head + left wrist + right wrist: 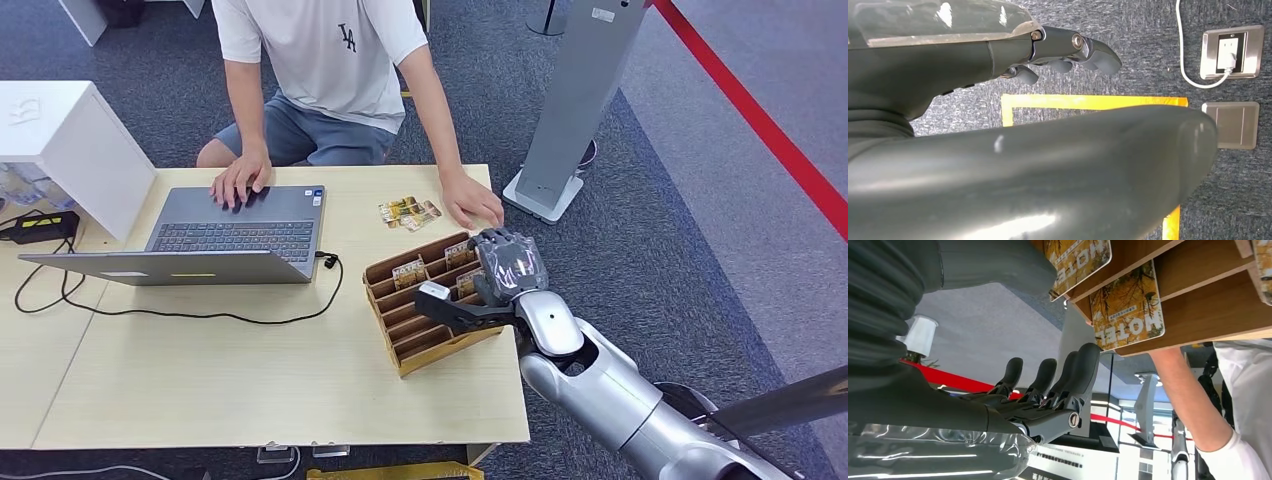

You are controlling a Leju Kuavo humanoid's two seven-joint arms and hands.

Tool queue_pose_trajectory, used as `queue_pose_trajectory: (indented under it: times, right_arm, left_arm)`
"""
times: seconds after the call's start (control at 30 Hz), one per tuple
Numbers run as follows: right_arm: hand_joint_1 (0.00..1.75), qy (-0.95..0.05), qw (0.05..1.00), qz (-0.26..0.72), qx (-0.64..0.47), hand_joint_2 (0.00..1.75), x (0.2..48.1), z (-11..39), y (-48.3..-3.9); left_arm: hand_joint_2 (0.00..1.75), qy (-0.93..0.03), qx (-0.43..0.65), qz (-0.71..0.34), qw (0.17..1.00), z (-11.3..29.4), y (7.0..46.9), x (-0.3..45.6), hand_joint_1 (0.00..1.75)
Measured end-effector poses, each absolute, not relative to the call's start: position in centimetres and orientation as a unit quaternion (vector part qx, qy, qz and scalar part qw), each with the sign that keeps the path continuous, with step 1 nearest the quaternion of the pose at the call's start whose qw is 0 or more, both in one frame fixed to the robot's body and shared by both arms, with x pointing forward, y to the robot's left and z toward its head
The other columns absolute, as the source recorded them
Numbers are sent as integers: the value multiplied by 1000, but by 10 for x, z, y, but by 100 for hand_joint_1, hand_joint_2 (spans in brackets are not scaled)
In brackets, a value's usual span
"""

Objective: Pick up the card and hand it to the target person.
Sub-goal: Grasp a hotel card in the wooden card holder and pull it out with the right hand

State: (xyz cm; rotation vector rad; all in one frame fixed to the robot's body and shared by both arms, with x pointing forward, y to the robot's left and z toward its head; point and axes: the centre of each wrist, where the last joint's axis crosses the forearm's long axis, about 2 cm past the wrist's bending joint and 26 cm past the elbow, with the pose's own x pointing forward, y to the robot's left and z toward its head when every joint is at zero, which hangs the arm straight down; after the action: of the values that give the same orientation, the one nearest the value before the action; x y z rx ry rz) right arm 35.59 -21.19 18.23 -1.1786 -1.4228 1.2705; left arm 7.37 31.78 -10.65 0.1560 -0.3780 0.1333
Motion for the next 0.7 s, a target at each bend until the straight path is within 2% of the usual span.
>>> queue_pose_trajectory:
  times: [0.53, 0.7]
  right_arm:
    - [82, -555, 448, 512, -479, 175, 353, 173, -221]
    - [62, -551, 456, 514, -474, 175, 350, 167, -223]
  left_arm:
    - [0, -186, 79, 58, 978, -106, 319, 75, 0]
    - [0, -185, 80, 58, 978, -106, 320, 75, 0]
